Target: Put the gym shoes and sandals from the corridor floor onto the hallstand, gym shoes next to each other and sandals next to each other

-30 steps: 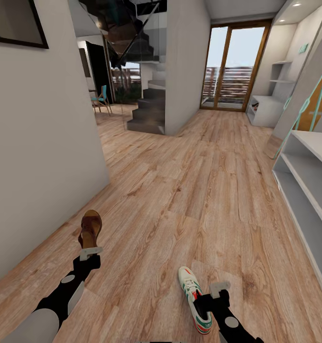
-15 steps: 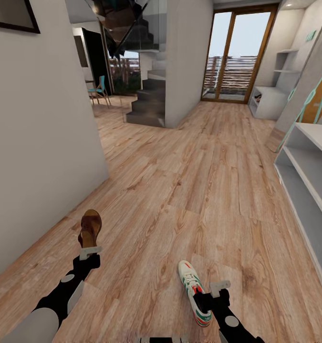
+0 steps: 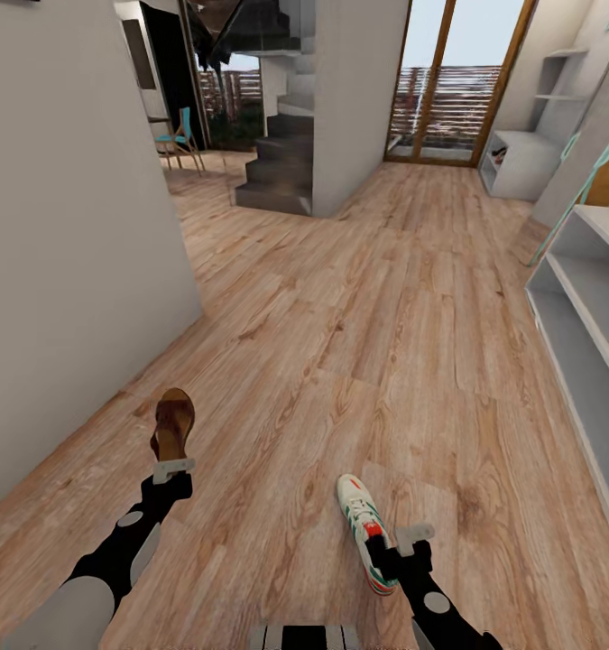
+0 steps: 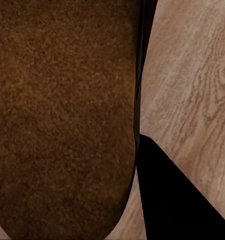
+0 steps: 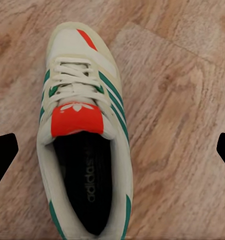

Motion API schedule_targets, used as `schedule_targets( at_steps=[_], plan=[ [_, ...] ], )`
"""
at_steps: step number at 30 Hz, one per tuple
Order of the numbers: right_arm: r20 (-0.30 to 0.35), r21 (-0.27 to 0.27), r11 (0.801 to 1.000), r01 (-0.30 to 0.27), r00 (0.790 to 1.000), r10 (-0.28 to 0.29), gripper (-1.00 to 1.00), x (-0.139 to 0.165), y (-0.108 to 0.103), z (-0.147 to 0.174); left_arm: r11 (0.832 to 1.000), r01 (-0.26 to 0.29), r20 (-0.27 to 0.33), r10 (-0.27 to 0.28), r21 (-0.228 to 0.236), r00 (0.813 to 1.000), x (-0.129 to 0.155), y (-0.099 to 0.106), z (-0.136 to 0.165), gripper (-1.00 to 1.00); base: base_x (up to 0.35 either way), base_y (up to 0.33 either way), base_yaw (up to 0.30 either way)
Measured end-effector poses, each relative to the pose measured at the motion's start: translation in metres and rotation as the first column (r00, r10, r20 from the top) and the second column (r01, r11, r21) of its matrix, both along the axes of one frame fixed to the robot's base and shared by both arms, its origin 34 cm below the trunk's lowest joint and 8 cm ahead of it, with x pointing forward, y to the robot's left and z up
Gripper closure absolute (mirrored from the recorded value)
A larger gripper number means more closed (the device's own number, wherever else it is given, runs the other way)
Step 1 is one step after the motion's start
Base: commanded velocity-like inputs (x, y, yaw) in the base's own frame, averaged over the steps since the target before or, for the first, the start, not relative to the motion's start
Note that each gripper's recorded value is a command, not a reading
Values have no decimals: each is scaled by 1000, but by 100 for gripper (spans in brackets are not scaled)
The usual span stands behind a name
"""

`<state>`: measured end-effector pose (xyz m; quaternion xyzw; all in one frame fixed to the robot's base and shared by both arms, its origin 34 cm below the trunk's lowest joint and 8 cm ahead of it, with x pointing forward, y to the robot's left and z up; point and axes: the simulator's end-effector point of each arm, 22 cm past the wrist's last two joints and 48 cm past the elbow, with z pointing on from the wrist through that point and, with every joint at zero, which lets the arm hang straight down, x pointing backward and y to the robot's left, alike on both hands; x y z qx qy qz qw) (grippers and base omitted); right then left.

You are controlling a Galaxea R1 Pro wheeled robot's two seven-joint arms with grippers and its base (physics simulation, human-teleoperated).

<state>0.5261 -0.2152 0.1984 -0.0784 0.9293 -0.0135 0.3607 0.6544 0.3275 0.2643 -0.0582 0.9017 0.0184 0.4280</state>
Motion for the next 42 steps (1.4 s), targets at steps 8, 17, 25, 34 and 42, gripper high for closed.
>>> schedule_targets(
  at_steps=[8,17,25,34,42],
  plan=[
    [-31,4,1000,0,1000,0,-100,-9,2,-17,1000,7,-18,-7,-10,1000,22,-5,7,100,0,0,0],
    [-75,6,1000,0,997,0,-100,-23,2,-37,999,48,-63,-48,-1,997,18,-16,-15,100,0,0,0],
    [-119,6,1000,0,993,1,-100,-39,2,-57,999,53,-109,-53,-2,993,6,-18,-43,100,0,0,0],
    [-171,4,1000,0,985,1,-100,-58,1,-78,999,51,-163,-52,-6,985,-11,-17,-74,100,0,0,0],
    [-215,3,1000,1,977,0,-100,-76,1,-96,999,51,-210,-51,-8,976,-27,-17,-101,100,0,0,0]
  ],
)
